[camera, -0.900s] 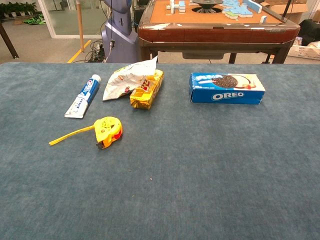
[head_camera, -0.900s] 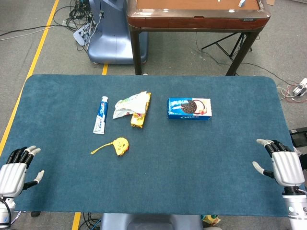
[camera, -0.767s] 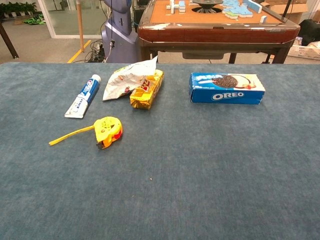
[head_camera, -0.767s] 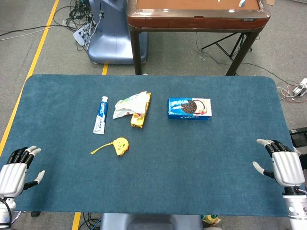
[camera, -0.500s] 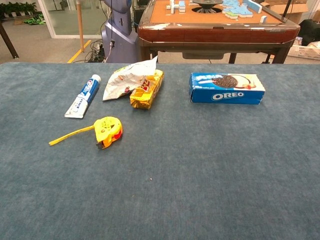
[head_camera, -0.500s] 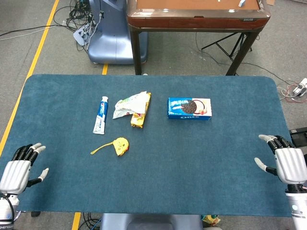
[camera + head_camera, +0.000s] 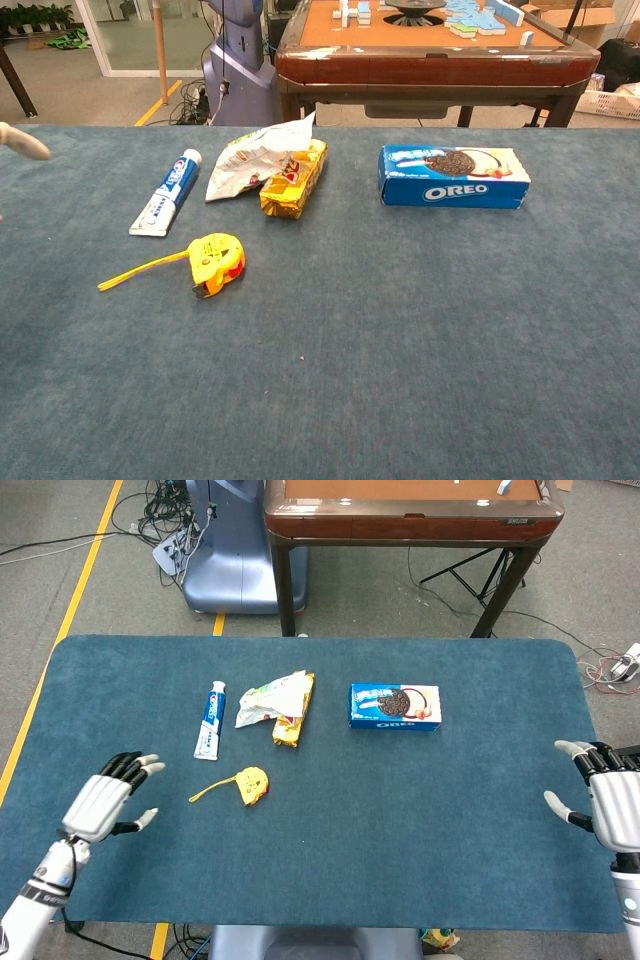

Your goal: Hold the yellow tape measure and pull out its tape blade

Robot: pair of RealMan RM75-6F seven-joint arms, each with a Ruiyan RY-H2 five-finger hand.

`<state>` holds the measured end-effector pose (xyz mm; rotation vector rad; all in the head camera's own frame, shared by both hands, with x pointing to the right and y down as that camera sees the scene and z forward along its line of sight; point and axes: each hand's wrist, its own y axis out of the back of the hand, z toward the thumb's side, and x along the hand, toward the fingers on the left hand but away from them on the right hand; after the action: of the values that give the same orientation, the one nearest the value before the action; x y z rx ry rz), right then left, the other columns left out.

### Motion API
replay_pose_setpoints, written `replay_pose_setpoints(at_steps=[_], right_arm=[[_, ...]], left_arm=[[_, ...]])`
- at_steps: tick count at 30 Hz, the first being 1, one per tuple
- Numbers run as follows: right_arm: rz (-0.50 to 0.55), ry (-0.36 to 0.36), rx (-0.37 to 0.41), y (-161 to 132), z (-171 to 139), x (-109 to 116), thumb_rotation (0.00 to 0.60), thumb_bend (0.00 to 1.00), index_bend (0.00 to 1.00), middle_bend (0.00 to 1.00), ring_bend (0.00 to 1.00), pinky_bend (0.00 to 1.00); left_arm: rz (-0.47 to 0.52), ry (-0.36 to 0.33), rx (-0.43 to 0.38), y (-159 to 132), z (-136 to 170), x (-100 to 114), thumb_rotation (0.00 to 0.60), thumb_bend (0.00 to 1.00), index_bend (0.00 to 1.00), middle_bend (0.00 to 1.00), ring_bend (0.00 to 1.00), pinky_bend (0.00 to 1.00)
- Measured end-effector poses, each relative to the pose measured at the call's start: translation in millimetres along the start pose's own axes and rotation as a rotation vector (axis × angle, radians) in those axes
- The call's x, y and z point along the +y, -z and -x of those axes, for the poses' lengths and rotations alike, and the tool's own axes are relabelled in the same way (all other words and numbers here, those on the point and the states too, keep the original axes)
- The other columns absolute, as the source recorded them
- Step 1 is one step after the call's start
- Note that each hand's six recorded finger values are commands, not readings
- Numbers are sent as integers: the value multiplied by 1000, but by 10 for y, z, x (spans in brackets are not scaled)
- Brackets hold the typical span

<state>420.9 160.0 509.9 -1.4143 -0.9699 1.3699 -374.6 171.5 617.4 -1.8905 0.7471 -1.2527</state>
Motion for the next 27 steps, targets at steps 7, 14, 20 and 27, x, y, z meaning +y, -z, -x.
replay_pose_setpoints(at_steps=[7,14,20,27], right_arm=[[-4,-17,-2,-6,-33,-29,600,266,290,344,276,411],[-11,-18,-14,37,-67,-16,600,266,290,344,276,411],[-11,-21,-22,64,-88,-14,600,265,290,344,276,412],[-12,-23,-38,123,-116,-18,600,266,290,344,276,411]], left_arm=[[2,95,-139,-394,-488,-76,600,283,176,139,18,15],[27,185,-236,-825,-892,-203,600,261,211,178,6,0],[40,257,-276,-1111,-1151,-313,600,246,215,178,0,0],[17,344,-273,-1288,-1412,-467,596,228,224,189,0,0]])
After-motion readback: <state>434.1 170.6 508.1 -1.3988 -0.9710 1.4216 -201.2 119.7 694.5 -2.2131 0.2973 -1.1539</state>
